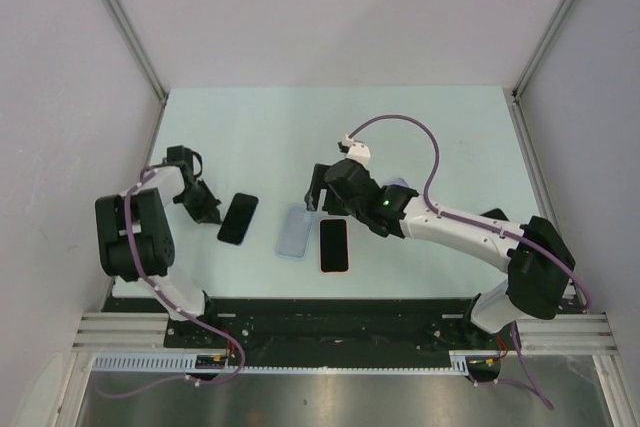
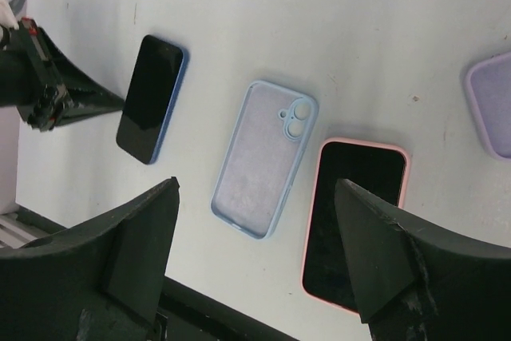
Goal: Put the phone into the phone case
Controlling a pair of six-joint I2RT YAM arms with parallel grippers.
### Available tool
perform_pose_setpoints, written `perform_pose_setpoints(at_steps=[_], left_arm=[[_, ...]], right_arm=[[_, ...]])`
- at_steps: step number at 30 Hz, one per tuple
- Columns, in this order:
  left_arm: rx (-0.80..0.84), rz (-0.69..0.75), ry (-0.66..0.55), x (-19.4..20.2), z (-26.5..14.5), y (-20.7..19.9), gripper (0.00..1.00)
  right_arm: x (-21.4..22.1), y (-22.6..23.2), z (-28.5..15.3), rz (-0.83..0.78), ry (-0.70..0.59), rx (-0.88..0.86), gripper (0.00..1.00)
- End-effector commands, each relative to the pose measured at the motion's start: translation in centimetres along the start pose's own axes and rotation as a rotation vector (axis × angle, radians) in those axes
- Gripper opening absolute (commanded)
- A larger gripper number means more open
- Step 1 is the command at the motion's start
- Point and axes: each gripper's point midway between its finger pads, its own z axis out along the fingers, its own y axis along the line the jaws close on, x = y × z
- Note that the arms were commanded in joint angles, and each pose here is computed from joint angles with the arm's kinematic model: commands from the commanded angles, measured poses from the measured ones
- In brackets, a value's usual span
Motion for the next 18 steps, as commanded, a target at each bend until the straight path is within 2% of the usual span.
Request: perform_pose_setpoints(at_steps=[1,3,5,6,7,9,10,12,18], left_arm=[[0.137,0.032,0.081,5.6,-1.5,-1.2,0.00],[0.168,0.051,0.046,5.9,-2.7,-1.8,0.00],[0.162,0.083,0.004,5.7,-3.7,-2.0,0.11],[0.168,0.103,-0.048,5.1,-4.7,-2.1,0.22],[0.146,0.127,-0.088,4.4,-5.2,-1.9,0.55],[0.121,0.150,-0.141,3.5,-6.2,-1.8,0.79],[0.095,0.174,-0.170,2.9,-6.6,-1.7,0.96],[0.082,0.210,-0.174,2.7,-6.7,-1.7,1.00],[0.046,0.379,-0.145,2.7,-5.7,-3.6,0.98]], right_arm=[[-0.7,1.0,-1.0,0.001,-0.041,-0.042,0.82],[-0.5,1.3,-1.0,-0.009,-0.041,-0.051,0.82],[-0.2,1.6,-1.0,-0.020,-0.038,-0.061,0.82],[-0.1,1.8,-1.1,-0.031,-0.038,-0.066,0.82],[-0.1,2.0,-1.1,-0.038,-0.039,-0.072,0.82],[0.1,2.1,-1.1,-0.051,-0.037,-0.077,0.82],[0.2,2.2,-1.1,-0.056,-0.038,-0.079,0.82],[0.3,2.2,-1.1,-0.061,-0.035,-0.080,0.82],[0.2,2.1,-1.2,-0.068,-0.041,-0.074,0.82]])
